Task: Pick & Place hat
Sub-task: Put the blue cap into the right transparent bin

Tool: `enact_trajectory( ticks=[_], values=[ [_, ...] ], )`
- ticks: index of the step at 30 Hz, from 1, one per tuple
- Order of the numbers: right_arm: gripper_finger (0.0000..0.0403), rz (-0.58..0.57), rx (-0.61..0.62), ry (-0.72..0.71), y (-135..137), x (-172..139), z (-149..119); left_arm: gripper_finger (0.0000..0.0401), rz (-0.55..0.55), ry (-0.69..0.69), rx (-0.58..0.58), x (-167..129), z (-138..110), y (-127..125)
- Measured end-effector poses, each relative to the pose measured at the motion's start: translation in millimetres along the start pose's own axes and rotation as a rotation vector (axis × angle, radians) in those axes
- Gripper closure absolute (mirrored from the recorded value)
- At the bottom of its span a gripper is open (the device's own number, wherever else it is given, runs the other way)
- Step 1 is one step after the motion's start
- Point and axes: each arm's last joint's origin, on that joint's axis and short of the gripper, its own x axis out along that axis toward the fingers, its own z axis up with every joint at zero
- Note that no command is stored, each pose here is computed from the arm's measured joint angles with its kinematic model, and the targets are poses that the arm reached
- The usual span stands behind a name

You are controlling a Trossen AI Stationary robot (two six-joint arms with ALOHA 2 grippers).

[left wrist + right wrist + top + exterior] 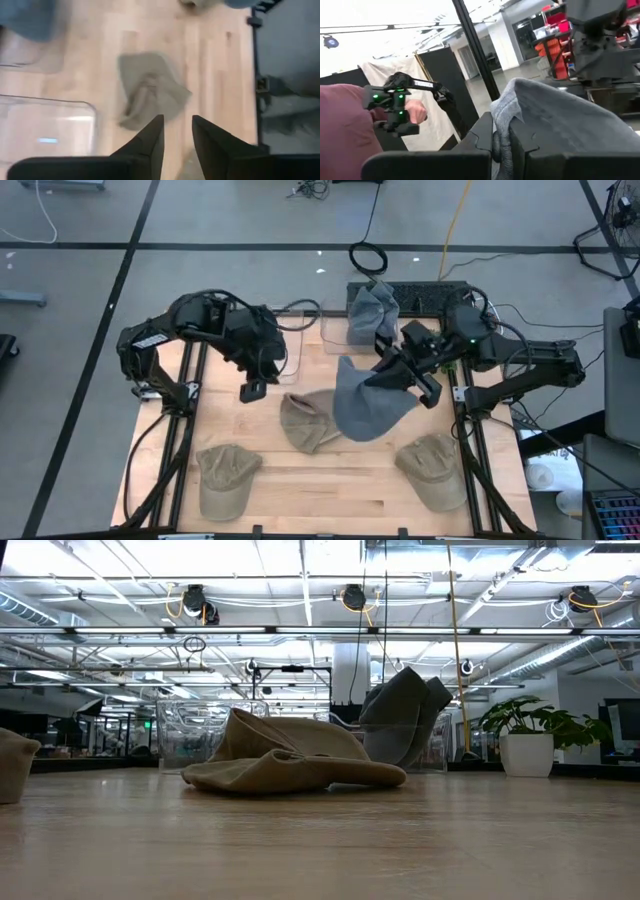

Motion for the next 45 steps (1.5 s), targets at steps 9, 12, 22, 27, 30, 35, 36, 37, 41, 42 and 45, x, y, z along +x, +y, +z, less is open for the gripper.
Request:
enact_trajectory(
  ticks=[9, 12, 22, 27, 30, 35, 36, 37, 41, 42, 45],
  values=[
    [0.0393, -0.11, -0.152, -0.13, 14, -3, 7, 0.0241, 0.203, -0.113, -0.039, -36, -16, 15],
    [0.0393, -0.21, -0.273, -0.155, 14, -3, 7, 0.0228, 0.24, -0.16, -0.049, -53, -25, 16],
    [0.0393, -0.55, -0.521, -0.227, 7, -6, 14, 0.0219, 0.28, -0.273, -0.07, -92, -52, 16],
    [0.0393, -0.758, -0.648, -0.263, -1, 1, 16, 0.0219, 0.327, -0.312, -0.075, -103, -61, 15],
    [0.0393, -0.898, -0.712, -0.267, -10, 5, 16, 0.0219, 0.343, -0.322, -0.073, -106, -63, 15],
    [0.0393, -1.088, -0.777, -0.228, -25, 9, 15, 0.0219, 0.343, -0.322, -0.071, -106, -63, 15],
    [0.0393, -1.128, -0.782, -0.216, -29, 8, 15, 0.0219, 0.343, -0.322, -0.071, -106, -63, 15],
    [0.0393, -1.164, -0.785, -0.206, -33, 7, 15, 0.0219, 0.343, -0.322, -0.071, -106, -63, 15],
    [0.0393, -1.258, -0.792, -0.168, -52, 2, 17, 0.0219, 0.343, -0.322, -0.071, -106, -63, 15],
    [0.0393, -1.274, -0.793, -0.153, -56, 1, 17, 0.0219, 0.343, -0.323, -0.071, -106, -63, 15],
    [0.0393, -1.314, -0.782, -0.086, -66, -5, 20, 0.0219, 0.343, -0.323, -0.071, -106, -63, 15]
  ],
)
